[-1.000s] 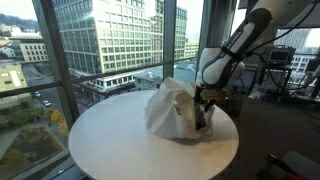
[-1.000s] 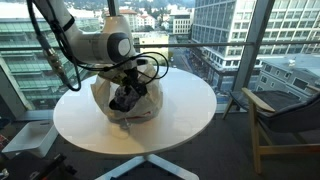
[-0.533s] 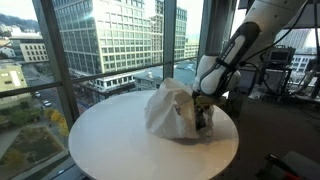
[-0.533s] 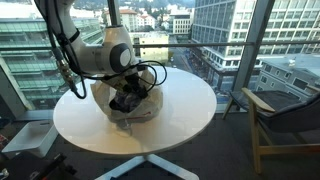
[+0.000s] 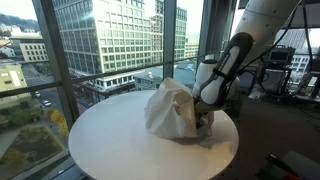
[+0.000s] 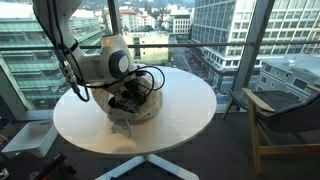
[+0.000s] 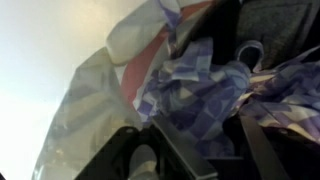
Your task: Remove the purple and blue shirts and the brown object from the plastic
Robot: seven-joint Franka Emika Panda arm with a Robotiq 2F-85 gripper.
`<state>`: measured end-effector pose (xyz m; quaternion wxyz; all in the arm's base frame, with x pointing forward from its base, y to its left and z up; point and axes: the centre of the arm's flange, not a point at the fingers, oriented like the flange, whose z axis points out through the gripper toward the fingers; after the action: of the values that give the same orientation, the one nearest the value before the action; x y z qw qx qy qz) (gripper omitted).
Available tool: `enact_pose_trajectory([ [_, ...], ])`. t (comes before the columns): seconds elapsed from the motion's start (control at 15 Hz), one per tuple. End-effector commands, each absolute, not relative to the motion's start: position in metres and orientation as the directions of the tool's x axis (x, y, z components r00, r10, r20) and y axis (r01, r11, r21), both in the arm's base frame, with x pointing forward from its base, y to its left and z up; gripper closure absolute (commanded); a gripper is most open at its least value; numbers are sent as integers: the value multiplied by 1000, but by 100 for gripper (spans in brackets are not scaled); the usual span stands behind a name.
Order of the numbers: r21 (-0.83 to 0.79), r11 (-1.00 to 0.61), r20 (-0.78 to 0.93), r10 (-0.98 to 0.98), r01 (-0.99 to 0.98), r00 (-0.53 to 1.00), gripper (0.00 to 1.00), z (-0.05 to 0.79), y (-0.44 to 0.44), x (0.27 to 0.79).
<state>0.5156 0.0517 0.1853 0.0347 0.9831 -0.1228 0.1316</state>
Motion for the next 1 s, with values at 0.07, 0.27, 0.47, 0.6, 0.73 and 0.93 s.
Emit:
enact_pose_trajectory([
  [0.07,-46,-947,175,-320,-317,931,87,201,47,501],
  [0.27,-85,-934,96,-354,-347,930,87,220,43,494],
  [0.47,-119,-922,76,-378,-368,922,89,244,35,489],
  [0.6,-120,-923,96,-378,-367,921,88,263,34,485],
  [0.73,-123,-928,129,-368,-353,921,88,288,35,481],
  [0.93,-154,-935,150,-340,-318,928,88,339,39,472],
])
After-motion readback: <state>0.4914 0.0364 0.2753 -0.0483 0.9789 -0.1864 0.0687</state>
